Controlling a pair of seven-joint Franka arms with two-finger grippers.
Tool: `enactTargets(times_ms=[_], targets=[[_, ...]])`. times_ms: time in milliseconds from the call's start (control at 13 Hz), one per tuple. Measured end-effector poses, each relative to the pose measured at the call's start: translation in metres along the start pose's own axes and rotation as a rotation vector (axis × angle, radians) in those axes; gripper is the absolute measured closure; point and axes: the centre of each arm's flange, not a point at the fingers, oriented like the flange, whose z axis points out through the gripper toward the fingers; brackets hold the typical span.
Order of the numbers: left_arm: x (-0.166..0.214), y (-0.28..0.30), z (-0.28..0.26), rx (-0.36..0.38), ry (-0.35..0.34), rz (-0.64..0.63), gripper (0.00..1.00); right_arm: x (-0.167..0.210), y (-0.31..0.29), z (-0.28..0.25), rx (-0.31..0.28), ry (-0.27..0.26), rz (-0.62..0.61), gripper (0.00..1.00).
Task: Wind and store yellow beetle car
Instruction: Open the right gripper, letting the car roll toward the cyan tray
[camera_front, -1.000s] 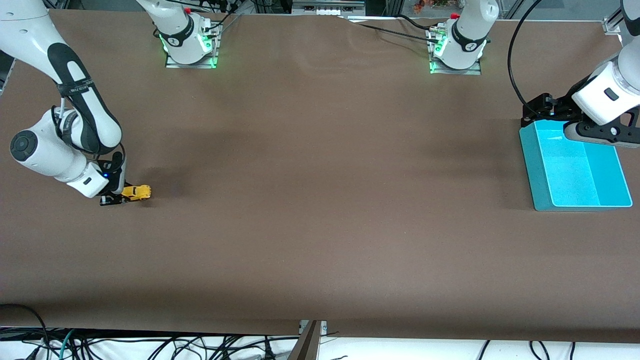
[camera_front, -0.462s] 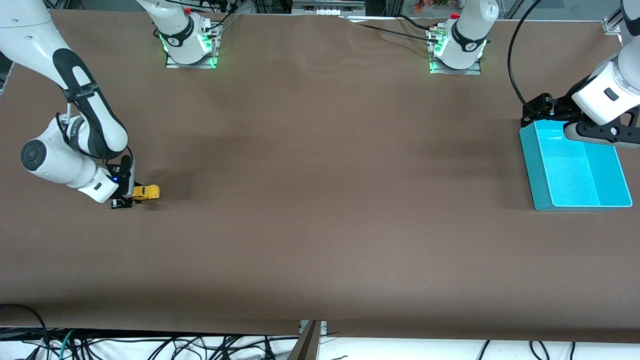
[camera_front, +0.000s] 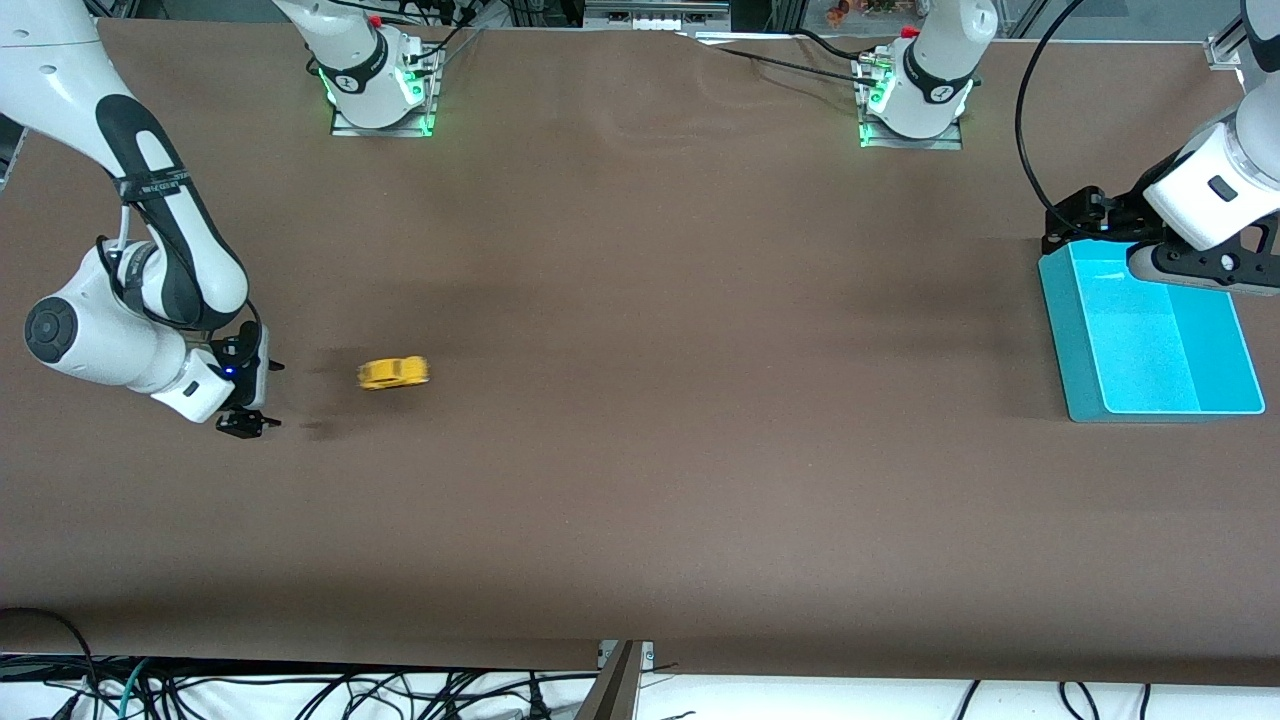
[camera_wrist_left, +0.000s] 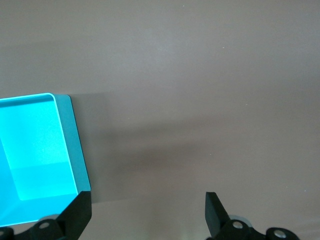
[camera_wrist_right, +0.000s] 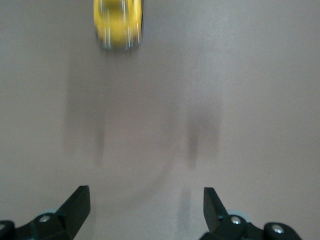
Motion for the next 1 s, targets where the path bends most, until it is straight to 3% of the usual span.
enactTargets(times_ms=[462,1000], targets=[[0.000,0.000,0.000,0.000,0.000,0.000,0.00,0.004,0.002,-0.045,0.025,-0.010,0.087,0.00],[0.000,0.000,0.000,0.000,0.000,0.000,0.00,0.034,-0.024,-0.192,-0.009,-0.082,0.267,0.00]])
